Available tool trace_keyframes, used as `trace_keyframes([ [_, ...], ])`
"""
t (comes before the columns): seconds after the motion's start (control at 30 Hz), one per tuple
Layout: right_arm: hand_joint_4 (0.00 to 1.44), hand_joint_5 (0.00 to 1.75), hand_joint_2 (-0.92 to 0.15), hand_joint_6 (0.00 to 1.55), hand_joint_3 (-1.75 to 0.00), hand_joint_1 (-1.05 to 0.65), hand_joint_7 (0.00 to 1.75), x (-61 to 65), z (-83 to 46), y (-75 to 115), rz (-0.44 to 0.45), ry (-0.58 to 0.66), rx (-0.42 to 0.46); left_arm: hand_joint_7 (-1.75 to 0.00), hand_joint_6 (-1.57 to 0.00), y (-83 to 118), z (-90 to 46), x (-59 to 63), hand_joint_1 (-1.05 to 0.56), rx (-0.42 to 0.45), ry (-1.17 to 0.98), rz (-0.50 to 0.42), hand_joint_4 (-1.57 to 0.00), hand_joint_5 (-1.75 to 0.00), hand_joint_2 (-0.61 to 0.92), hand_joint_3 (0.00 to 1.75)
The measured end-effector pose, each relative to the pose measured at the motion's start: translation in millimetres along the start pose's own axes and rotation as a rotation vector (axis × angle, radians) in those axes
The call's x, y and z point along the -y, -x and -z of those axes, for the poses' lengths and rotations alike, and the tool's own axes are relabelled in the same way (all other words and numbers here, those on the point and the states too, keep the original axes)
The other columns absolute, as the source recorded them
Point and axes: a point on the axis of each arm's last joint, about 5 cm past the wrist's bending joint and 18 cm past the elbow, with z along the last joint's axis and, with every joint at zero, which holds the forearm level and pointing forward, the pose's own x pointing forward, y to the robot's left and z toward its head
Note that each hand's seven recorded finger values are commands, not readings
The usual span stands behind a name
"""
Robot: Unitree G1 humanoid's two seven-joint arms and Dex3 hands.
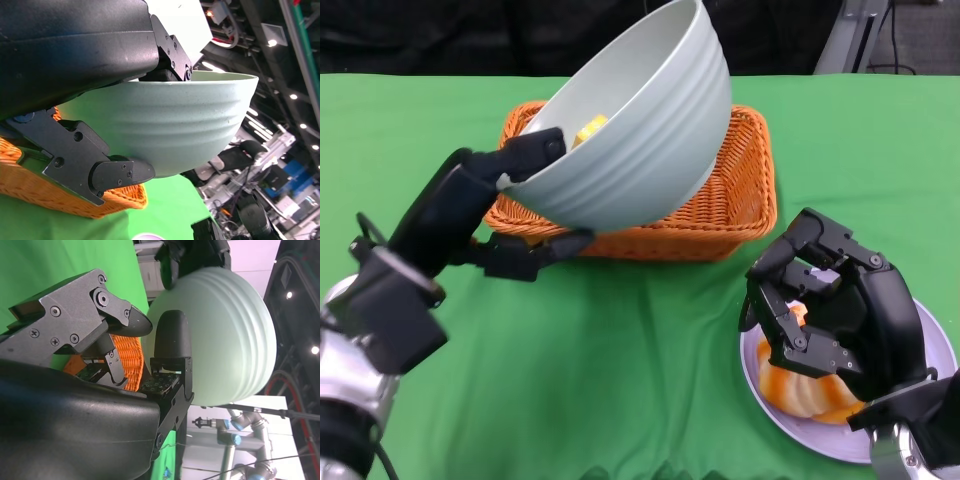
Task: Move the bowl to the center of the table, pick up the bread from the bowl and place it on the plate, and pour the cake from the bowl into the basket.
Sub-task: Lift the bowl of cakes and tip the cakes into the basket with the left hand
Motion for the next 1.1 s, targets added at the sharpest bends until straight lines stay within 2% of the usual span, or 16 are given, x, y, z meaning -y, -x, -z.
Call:
trace_keyframes([
  [0.13, 0.7, 1.71, -0.59, 0.61, -1.01, -0.06, 1.43, 0.1, 4.2, 1.0, -0.016, -0.006, -0.011, -1.57, -0.61, -12.5, 1.4, 0.4, -0.12, -0.006, 0.001, 0.002, -0.73, -1.75, 0.74, 0.9],
  [0.27, 0.72, 1.69, -0.55, 0.61, -1.12, -0.03, 1.45, -0.4, 8.0, 0.8, -0.028, -0.005, -0.003, -1.5, -0.62, -28.8, 1.0, -0.9, -0.16, -0.009, 0.007, 0.004, -0.71, -1.75, 0.77, 0.86],
  [0.37, 0.73, 1.68, -0.53, 0.62, -1.14, -0.04, 1.45, -1.1, 11.5, 0.7, -0.03, -0.003, -0.004, -1.45, -0.64, -42.5, -0.6, -2.6, -0.19, -0.01, 0.019, -0.001, -0.72, -1.75, 0.83, 0.74],
  [0.4, 0.73, 1.67, -0.53, 0.62, -1.15, -0.04, 1.45, -1.0, 12.5, 0.8, -0.029, -0.001, -0.004, -1.38, -0.66, -45.5, -0.5, -2.7, -0.21, -0.014, 0.032, -0.002, -0.72, -1.75, 0.87, 0.63],
  [0.47, 0.73, 1.68, -0.53, 0.62, -1.16, -0.04, 1.45, -0.8, 14.2, 1.4, -0.028, 0.002, -0.003, -1.33, -0.67, -52.8, 1.5, -2.7, -0.23, -0.048, 0.08, 0.014, -0.71, -1.75, 0.91, 0.55],
  [0.6, 0.72, 1.68, -0.54, 0.61, -1.15, -0.05, 1.44, -1.0, 17.4, 1.9, -0.035, 0.0, -0.015, -1.3, -0.71, -63.4, 6.9, 0.4, -0.2, -0.131, 0.197, 0.023, -0.74, -1.72, 0.92, 0.52],
  [0.93, 0.72, 1.69, -0.56, 0.6, -1.11, -0.05, 1.46, 0.1, 22.3, 1.0, -0.043, 0.003, -0.03, -1.48, -0.7, -83.8, 12.8, 11.3, -0.17, -0.281, 0.441, -0.045, -0.75, -1.75, 0.72, 0.87],
  [1.1, 0.73, 1.69, -0.56, 0.6, -1.1, -0.06, 1.46, -0.1, 24.6, 0.2, -0.048, 0.008, -0.039, -1.45, -0.73, -83.0, 18.6, 22.4, -0.18, -0.357, 0.581, -0.071, -0.74, -1.74, 0.67, 0.92],
])
